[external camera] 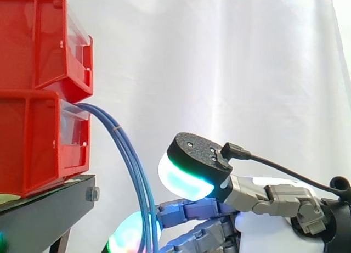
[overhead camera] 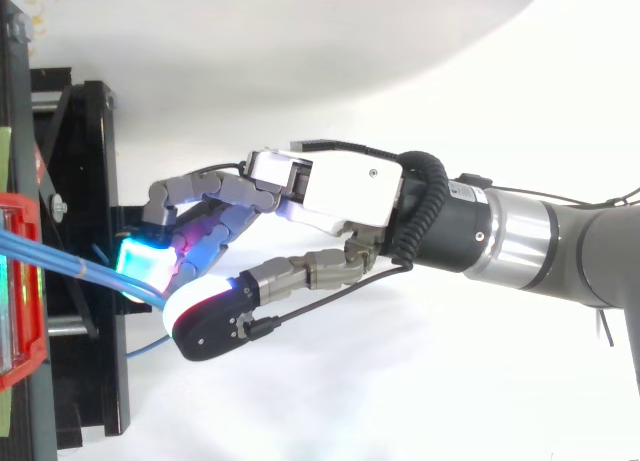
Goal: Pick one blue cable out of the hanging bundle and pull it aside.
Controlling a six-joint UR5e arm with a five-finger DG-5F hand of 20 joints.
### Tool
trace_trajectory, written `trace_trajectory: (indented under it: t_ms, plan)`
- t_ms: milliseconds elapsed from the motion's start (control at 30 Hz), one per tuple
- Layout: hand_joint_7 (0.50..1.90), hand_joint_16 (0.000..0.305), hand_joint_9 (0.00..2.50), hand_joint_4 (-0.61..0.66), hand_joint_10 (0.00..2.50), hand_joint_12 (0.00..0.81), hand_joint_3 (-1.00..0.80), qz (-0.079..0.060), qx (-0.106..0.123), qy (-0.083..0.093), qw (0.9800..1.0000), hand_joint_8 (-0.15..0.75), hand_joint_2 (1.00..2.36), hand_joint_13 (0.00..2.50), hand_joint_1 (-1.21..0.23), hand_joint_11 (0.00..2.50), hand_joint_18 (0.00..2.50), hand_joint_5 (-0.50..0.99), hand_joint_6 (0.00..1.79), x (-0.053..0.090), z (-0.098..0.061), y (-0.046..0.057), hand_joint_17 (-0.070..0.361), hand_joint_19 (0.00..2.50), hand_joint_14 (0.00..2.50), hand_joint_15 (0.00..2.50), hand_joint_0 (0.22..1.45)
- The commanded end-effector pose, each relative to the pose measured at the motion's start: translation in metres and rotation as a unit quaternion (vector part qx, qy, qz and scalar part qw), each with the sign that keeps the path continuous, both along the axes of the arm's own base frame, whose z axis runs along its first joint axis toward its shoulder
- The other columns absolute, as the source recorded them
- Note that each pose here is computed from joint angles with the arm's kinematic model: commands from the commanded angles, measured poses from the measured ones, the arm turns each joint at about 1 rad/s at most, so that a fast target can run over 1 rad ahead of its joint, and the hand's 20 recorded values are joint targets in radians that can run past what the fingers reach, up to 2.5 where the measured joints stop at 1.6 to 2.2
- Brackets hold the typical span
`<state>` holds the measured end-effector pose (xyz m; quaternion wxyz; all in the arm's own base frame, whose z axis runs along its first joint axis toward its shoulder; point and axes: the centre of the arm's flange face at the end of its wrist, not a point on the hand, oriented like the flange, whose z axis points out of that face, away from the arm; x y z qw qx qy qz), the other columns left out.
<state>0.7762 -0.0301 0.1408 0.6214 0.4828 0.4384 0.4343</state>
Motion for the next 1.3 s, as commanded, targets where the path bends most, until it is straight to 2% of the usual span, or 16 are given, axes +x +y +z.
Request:
trace_trajectory:
  t_ms: [0,33,233,333,533,733,833,867,1033,1133,1167,1267]
  plan:
    - [1.30,0.039,1.01,0.24,0.01,0.367,-0.46,0.002,0.007,-0.006,1.0000,0.376,1.00,0.81,-0.60,0.24,0.53,-0.05,0.50,0.001,0.001,0.001,0.087,0.39,0.01,0.34,0.58]
    - [1.33,0.039,1.01,0.24,0.01,0.366,-0.46,0.003,0.013,-0.008,0.9999,0.375,1.00,0.82,-0.60,0.25,0.53,-0.04,0.50,0.001,0.001,0.002,0.087,0.38,0.01,0.35,0.58]
    - [1.28,0.039,1.02,0.23,0.01,0.364,-0.45,0.004,0.023,-0.011,0.9997,0.371,1.00,0.82,-0.60,0.25,0.54,-0.05,0.54,0.001,0.001,0.001,0.087,0.39,0.01,0.35,0.58]
    - [1.27,0.039,1.02,0.22,0.01,0.363,-0.46,0.010,0.029,-0.013,0.9995,0.373,1.00,0.83,-0.60,0.26,0.54,-0.05,0.55,0.001,0.003,0.003,0.087,0.39,0.01,0.35,0.59]
    - [1.27,0.039,1.02,0.23,0.01,0.362,-0.46,0.012,0.032,-0.014,0.9993,0.372,1.00,0.83,-0.60,0.26,0.55,-0.05,0.55,0.001,0.004,0.003,0.087,0.40,0.01,0.36,0.59]
    - [1.25,0.039,1.03,0.23,0.01,0.363,-0.45,0.012,0.035,-0.020,0.9991,0.373,1.01,0.84,-0.60,0.28,0.55,-0.05,0.55,0.001,0.014,0.003,0.087,0.40,0.01,0.36,0.59]
    - [1.29,0.039,1.03,0.18,0.01,0.365,-0.40,0.012,0.036,-0.025,0.9990,0.373,1.01,0.84,-0.61,0.29,0.55,-0.06,0.56,0.004,0.019,0.003,0.087,0.41,0.01,0.37,0.60]
    - [1.22,0.039,1.03,0.17,0.01,0.362,-0.38,0.013,0.037,-0.026,0.9989,0.375,1.01,0.84,-0.62,0.30,0.55,-0.07,0.61,0.005,0.020,0.003,0.087,0.42,0.01,0.37,0.60]
    - [1.08,0.039,1.03,0.18,0.01,0.363,-0.33,0.020,0.050,-0.040,0.9978,0.376,1.01,0.84,-0.63,0.32,0.56,-0.10,0.71,0.012,0.033,0.006,0.088,0.43,0.01,0.38,0.59]
    - [1.06,0.040,1.03,0.16,0.01,0.369,-0.30,0.023,0.055,-0.040,0.9974,0.377,1.02,0.84,-0.65,0.34,0.56,-0.11,0.75,0.015,0.040,0.007,0.089,0.42,0.02,0.39,0.59]
    - [1.02,0.040,1.02,0.16,0.01,0.369,-0.29,0.023,0.055,-0.036,0.9976,0.375,1.02,0.84,-0.65,0.35,0.56,-0.12,0.78,0.015,0.045,0.006,0.090,0.43,0.01,0.39,0.59]
    - [1.00,0.040,1.02,0.15,0.01,0.370,-0.27,0.022,0.056,-0.027,0.9978,0.377,1.02,0.84,-0.66,0.37,0.56,-0.13,0.81,0.017,0.049,0.004,0.090,0.44,0.01,0.39,0.59]
